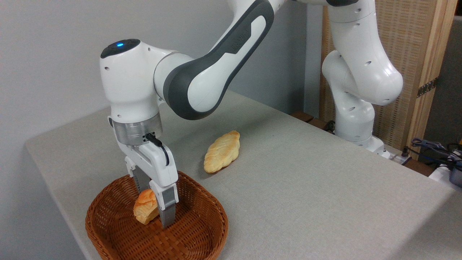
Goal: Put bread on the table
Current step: 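Close the gripper on the round orange bun inside the basket, then lift the bun out of the basket and carry it beside the bread roll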
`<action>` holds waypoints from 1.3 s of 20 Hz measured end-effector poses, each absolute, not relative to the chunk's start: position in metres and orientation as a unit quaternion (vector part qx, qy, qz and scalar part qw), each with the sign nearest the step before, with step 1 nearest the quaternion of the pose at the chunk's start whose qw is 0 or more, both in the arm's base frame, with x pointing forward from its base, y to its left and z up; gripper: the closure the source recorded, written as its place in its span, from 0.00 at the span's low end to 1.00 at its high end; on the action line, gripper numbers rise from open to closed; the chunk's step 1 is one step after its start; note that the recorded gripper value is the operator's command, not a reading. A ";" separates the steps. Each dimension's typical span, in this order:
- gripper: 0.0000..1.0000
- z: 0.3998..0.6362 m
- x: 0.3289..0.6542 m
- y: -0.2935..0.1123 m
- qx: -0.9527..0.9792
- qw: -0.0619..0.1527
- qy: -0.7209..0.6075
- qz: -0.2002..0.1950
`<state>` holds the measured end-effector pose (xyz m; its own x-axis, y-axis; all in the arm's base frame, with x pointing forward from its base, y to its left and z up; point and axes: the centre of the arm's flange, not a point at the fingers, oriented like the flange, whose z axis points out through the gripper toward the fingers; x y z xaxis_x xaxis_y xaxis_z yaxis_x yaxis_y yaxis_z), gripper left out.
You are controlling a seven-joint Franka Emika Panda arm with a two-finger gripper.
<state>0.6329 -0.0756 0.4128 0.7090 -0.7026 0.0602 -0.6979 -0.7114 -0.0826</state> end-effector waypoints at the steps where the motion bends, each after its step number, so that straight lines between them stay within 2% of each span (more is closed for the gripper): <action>1: 0.67 0.412 0.633 -0.076 -0.923 0.027 0.382 -0.043; 14: 0.67 0.414 0.633 -0.083 -0.913 0.027 0.404 -0.046; 26: 0.67 0.443 0.632 -0.084 -0.911 0.032 0.404 -0.070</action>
<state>0.6323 -0.0845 0.4434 0.6636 -0.7411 0.1019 -0.7322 -0.6714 -0.1145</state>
